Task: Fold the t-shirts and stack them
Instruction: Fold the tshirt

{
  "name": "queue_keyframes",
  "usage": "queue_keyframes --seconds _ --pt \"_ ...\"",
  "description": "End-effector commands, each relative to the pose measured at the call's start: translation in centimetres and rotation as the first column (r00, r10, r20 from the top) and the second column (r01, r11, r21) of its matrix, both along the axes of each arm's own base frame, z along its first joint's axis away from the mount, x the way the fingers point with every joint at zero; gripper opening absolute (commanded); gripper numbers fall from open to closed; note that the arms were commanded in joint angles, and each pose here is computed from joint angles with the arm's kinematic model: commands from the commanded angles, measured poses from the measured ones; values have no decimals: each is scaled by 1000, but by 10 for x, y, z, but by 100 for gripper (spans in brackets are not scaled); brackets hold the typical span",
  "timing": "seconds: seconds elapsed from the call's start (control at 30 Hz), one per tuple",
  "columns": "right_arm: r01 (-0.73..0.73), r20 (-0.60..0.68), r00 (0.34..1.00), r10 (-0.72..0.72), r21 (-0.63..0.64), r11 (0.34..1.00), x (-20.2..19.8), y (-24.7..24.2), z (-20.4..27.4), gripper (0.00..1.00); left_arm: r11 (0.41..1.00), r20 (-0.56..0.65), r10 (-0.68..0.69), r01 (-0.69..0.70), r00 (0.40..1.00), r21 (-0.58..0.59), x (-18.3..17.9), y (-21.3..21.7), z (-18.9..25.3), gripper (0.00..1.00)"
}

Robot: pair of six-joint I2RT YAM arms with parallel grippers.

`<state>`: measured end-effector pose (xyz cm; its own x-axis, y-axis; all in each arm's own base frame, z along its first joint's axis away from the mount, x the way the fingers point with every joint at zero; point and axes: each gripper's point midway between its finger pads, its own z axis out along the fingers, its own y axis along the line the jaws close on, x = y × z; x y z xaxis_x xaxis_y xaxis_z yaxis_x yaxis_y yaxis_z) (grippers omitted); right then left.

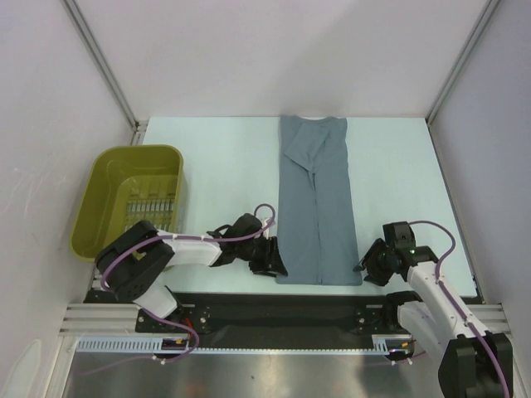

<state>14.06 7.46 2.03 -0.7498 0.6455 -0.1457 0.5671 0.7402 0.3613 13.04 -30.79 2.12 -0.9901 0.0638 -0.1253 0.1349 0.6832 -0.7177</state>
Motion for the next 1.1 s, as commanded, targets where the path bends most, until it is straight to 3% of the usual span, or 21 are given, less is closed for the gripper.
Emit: queue_keyframes --seconds 0.0,0.27,0.5,0.83,0.93,1.0,1.03,1.07 --pt "-2 18 1000 2 -11 1000 4 -1 -3 47 995 1 18 -18 1000 97 0 13 -18 51" --pt "-34 6 999 34 10 999 2 4 -3 43 992 14 41 -43 999 119 4 16 -14 55" --pt "-41 13 999 40 19 999 3 6 -2 41 979 8 78 -78 997 191 4 29 -14 49" --pt "-45 9 999 45 22 999 3 6 -3 36 987 -20 77 -74 997 143 9 13 -19 48" --pt "-49 10 999 49 29 998 3 8 -3 35 990 -12 74 -72 997 124 13 9 -20 37" --pt "-66 34 997 64 57 996 8 13 -2 32 991 -12 67 -65 998 118 13 8 -20 23" --pt "-78 38 996 76 62 995 9 15 -2 25 992 -10 65 -64 998 111 12 9 -18 18" --pt "-88 41 996 85 70 994 9 16 -1 0 993 -8 65 -64 998 97 11 8 -15 8"
